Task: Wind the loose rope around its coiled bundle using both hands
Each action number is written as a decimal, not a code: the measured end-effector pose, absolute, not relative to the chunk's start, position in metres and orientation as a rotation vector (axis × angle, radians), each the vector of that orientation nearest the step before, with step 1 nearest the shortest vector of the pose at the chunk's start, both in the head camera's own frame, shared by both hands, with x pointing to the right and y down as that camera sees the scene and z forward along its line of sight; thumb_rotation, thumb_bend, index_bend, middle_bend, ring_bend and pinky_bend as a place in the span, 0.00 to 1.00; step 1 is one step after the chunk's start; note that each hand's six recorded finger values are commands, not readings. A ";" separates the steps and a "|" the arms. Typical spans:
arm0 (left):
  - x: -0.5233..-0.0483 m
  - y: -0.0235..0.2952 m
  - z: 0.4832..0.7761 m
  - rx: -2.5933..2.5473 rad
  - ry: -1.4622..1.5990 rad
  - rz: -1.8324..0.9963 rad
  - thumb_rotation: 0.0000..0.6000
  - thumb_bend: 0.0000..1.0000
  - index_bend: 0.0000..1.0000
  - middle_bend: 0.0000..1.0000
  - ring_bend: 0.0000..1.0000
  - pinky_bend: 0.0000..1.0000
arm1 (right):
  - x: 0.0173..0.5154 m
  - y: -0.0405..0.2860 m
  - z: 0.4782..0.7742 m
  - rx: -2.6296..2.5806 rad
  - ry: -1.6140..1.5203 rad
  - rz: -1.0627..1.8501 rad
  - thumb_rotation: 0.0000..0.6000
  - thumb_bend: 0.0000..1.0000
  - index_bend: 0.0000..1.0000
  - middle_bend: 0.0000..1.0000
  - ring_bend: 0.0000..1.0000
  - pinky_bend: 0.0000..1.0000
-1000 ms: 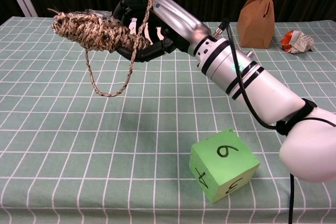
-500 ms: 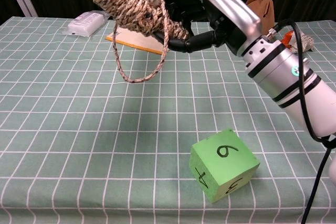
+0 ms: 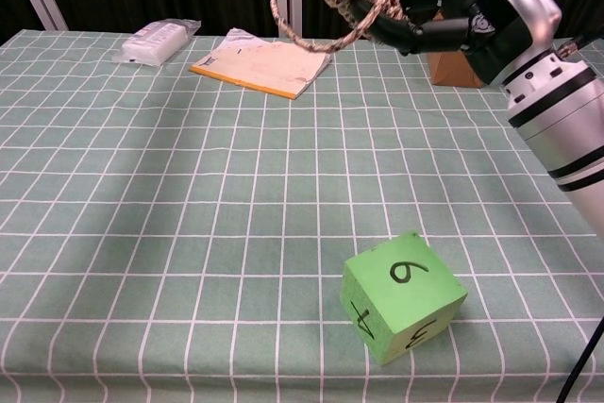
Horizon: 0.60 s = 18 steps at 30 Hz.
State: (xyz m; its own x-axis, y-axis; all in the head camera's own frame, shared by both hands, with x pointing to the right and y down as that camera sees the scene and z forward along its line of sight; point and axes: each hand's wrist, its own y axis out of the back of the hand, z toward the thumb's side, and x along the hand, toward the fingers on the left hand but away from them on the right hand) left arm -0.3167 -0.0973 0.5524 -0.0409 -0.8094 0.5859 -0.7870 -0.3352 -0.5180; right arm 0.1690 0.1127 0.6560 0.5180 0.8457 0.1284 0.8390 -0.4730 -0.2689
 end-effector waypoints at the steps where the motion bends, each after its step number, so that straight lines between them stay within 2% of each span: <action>1: -0.322 -0.096 0.558 -2.150 1.797 -1.368 1.00 0.50 0.83 0.36 0.26 0.34 | 0.171 0.111 0.653 -2.460 -1.431 0.019 1.00 0.73 0.84 0.64 0.62 0.81; 8: -0.339 -0.082 0.581 -2.167 1.816 -1.432 1.00 0.50 0.83 0.36 0.26 0.34 | 0.185 0.099 0.644 -2.412 -1.540 -0.022 1.00 0.73 0.84 0.64 0.62 0.81; 18: -0.350 -0.063 0.595 -2.127 1.703 -1.498 1.00 0.50 0.83 0.36 0.26 0.34 | 0.202 0.086 0.638 -2.349 -1.665 -0.053 1.00 0.73 0.84 0.64 0.62 0.81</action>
State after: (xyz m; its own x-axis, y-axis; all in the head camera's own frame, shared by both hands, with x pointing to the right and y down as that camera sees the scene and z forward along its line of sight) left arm -0.3496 -0.0629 0.5955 -0.0638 -0.7645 0.6415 -0.7339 -0.3997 -0.5493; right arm 0.2023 0.0856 0.6379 0.3420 0.9224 0.1793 0.9320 -0.3086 -0.1901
